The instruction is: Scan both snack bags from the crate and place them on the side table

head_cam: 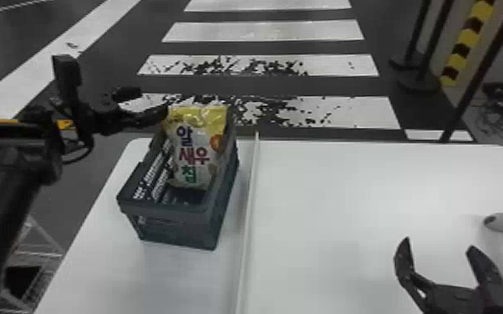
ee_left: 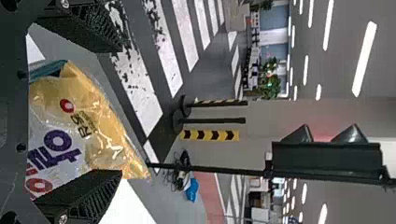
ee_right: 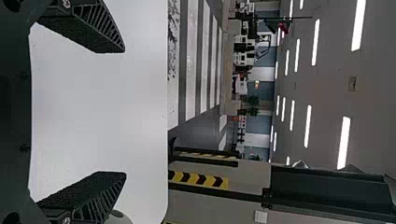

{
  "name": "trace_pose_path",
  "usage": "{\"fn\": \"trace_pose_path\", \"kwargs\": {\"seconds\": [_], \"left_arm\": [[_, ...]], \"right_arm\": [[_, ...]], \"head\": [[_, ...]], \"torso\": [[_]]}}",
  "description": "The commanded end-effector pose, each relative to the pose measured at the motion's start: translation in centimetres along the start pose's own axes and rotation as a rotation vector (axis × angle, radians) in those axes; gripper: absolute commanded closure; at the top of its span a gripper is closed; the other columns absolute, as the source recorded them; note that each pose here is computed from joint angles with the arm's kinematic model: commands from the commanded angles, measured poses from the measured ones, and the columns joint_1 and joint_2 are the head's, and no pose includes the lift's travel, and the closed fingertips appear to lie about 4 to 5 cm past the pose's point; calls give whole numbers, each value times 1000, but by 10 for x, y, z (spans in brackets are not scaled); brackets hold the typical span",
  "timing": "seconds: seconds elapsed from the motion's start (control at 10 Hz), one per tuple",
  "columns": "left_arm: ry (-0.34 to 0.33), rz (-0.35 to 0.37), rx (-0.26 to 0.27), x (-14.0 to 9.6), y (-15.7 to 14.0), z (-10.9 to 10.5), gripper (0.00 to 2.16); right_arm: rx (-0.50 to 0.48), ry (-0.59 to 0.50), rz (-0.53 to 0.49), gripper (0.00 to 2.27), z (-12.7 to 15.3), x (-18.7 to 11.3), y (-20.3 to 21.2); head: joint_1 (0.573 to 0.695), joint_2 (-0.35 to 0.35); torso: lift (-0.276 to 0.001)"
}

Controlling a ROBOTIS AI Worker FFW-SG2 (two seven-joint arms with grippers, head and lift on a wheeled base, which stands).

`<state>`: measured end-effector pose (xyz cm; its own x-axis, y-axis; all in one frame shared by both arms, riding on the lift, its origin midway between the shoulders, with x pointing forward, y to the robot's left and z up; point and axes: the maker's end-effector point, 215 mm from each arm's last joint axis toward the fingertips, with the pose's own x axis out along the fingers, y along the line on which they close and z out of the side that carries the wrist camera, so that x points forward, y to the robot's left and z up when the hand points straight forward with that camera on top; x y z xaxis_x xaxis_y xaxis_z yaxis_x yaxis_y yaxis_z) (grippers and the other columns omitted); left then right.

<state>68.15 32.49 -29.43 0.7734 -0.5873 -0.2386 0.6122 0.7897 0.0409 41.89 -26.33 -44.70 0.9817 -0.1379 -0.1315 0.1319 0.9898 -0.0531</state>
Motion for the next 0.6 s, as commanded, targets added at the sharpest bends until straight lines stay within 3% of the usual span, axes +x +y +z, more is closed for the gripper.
{"fn": "trace_pose_path", "kwargs": {"seconds": [0.0,0.2,0.5], "left_arm": [[38,-27,18,17,-17,-11,66],[89,-31,35,36,-34,-31,66],[114,-5,45,47,-38,-41,63]], "right_arm": [[2,2,0,49,-1,-1,0],[2,1,-2,53,-1,-1,-2],[6,8,-5,53,-5,-2,-5]], "head": [[695,72],[695,38],[695,13]], "torso": [[-95],[-95],[-95]]}}
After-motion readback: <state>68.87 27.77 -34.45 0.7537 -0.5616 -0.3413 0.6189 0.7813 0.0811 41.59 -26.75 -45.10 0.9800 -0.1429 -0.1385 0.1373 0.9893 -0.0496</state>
